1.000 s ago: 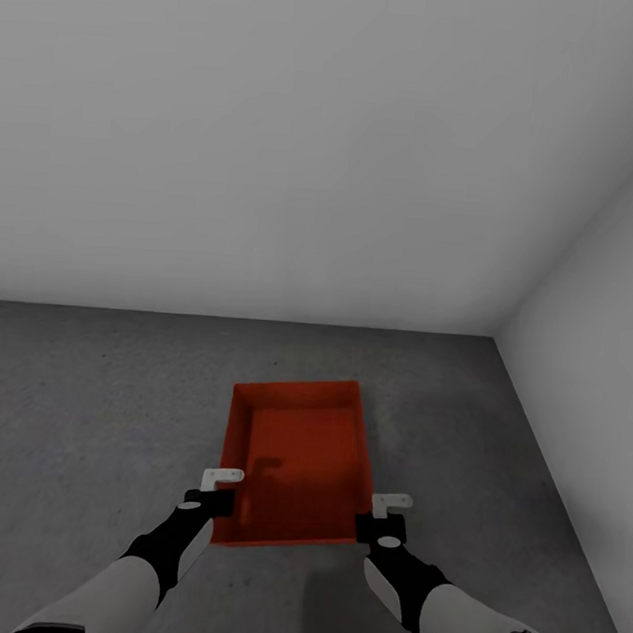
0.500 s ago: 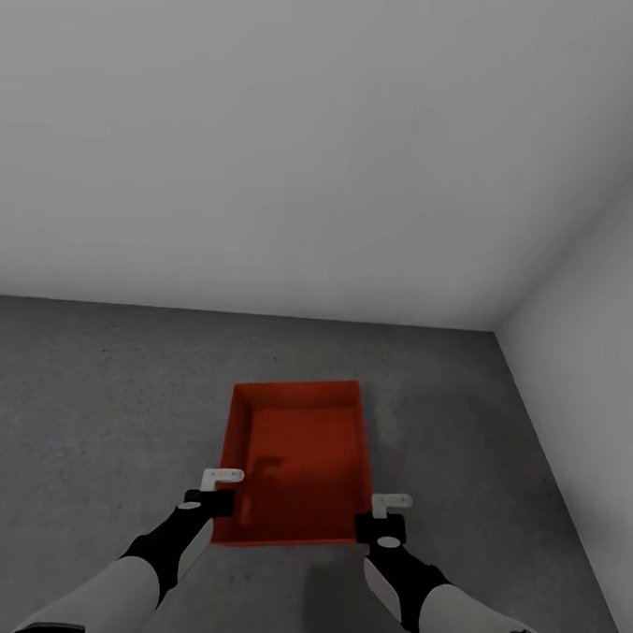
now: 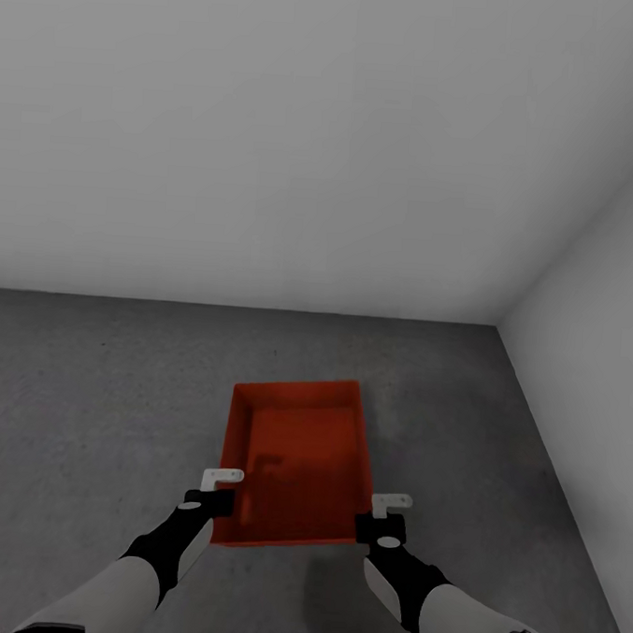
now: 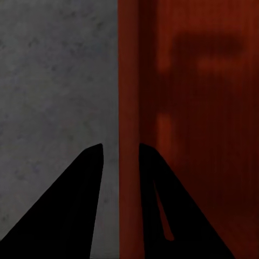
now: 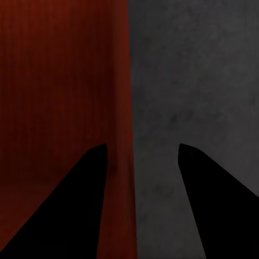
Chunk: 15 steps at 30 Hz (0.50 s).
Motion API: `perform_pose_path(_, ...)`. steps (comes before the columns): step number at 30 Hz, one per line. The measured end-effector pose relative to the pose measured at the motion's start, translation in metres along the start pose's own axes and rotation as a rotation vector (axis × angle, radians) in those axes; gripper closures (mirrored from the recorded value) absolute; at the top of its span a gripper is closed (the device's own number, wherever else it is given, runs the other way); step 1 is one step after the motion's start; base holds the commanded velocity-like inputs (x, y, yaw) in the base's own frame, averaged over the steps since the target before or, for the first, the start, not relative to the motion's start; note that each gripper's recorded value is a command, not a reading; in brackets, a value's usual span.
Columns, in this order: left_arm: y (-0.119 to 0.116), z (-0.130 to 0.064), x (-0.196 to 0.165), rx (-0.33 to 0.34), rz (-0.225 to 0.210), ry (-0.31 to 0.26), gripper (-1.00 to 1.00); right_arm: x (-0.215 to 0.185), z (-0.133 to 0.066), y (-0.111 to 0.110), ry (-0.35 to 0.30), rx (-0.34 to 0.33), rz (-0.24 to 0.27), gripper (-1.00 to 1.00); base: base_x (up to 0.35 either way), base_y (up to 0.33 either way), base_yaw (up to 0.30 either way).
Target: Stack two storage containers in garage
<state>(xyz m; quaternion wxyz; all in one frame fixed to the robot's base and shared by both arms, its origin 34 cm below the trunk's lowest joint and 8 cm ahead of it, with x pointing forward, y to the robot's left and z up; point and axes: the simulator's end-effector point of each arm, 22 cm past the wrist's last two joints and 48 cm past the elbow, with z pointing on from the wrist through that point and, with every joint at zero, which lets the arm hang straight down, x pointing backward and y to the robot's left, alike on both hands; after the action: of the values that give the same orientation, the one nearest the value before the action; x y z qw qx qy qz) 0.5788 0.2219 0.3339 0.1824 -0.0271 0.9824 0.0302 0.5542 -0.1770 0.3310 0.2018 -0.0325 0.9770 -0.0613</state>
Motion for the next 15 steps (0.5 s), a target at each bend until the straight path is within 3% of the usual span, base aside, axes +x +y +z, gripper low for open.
perform_pose_path(15, 0.0002, 0.0020, 0.0049, -0.003, 0.000, 0.012, 1.00, 0.0045, 0.0017, 0.0006, 0.011, -0.002, -0.001, 1.00, 0.000, 0.000, 0.000)
